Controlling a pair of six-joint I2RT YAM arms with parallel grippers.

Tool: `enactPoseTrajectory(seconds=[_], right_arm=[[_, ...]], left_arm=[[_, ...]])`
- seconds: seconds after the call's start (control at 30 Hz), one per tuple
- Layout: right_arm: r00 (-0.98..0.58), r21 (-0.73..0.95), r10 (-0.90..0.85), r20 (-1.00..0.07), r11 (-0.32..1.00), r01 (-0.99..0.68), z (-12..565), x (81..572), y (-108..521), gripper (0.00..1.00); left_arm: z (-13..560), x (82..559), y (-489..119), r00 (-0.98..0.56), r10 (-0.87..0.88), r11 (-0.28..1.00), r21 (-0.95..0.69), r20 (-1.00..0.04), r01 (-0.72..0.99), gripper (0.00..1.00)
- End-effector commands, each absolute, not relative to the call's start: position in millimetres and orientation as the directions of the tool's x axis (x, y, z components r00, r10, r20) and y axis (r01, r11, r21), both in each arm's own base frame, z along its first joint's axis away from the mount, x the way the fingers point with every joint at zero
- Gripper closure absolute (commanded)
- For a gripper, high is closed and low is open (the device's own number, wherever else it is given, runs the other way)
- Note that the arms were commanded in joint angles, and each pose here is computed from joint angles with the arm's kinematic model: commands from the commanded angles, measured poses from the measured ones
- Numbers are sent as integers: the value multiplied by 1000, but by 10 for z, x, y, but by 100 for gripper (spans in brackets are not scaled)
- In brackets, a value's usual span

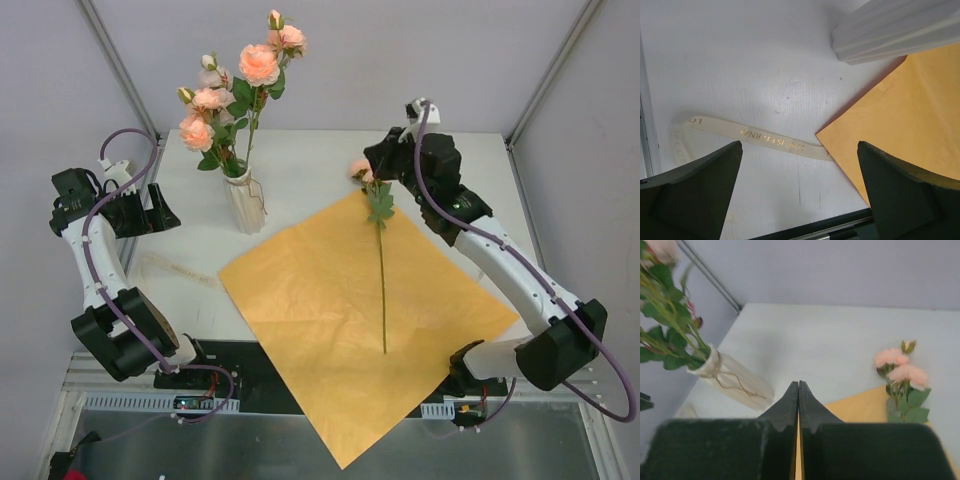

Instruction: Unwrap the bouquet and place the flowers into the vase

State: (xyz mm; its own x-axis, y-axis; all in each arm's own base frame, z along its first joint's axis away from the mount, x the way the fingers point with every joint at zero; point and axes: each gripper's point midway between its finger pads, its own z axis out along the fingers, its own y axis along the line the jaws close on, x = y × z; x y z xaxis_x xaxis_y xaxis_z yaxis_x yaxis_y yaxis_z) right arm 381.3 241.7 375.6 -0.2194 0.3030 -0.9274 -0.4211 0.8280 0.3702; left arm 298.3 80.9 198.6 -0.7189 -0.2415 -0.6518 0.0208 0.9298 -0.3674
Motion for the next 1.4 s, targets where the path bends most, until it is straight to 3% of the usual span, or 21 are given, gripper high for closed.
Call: enactPoseTrajectory(seconds=[0.0, 0.03, 0.07, 0.1, 0.13, 0.2, 0.23, 0.5, 1.1, 1.37], right_arm=[[-538, 283, 54, -841, 892, -353, 2511, 3643, 2441, 99], [-580, 247, 20, -815, 916, -316, 2333, 3646, 2370, 98], [-615, 218, -9, -788, 931, -293, 2197, 3632, 2320, 91], [-680, 171, -59, -731, 949, -266, 1921, 3586, 2246, 67], [-702, 138, -80, -708, 959, -249, 1797, 3580, 2196, 58], [-752, 77, -128, -646, 970, -231, 1515, 3557, 2118, 44], [-762, 52, -141, -632, 974, -223, 1434, 3567, 2084, 43], [-832, -57, -187, -523, 981, -185, 857, 3760, 2027, 44], [-858, -155, -192, -477, 979, -134, 432, 4011, 1851, 52], [-876, -116, -154, -457, 987, -113, 283, 4044, 1872, 69]], left_arm=[[2118, 2951, 779, -702, -214, 938, -344, -679, 46, 1], [2112, 2948, 783, -703, -216, 937, -345, -677, 44, 1], [2118, 2950, 783, -702, -217, 937, -346, -678, 43, 1], [2122, 2950, 778, -702, -216, 938, -345, -679, 45, 1], [2118, 2948, 774, -702, -216, 937, -346, -679, 46, 1], [2113, 2942, 774, -702, -213, 938, -344, -680, 49, 1], [2107, 2941, 774, -702, -212, 938, -344, -679, 49, 1], [2058, 2924, 794, -711, -204, 942, -332, -673, 45, 1], [1988, 2939, 802, -724, -199, 939, -340, -661, 51, 1], [2011, 2943, 838, -722, -192, 946, -321, -665, 43, 1]])
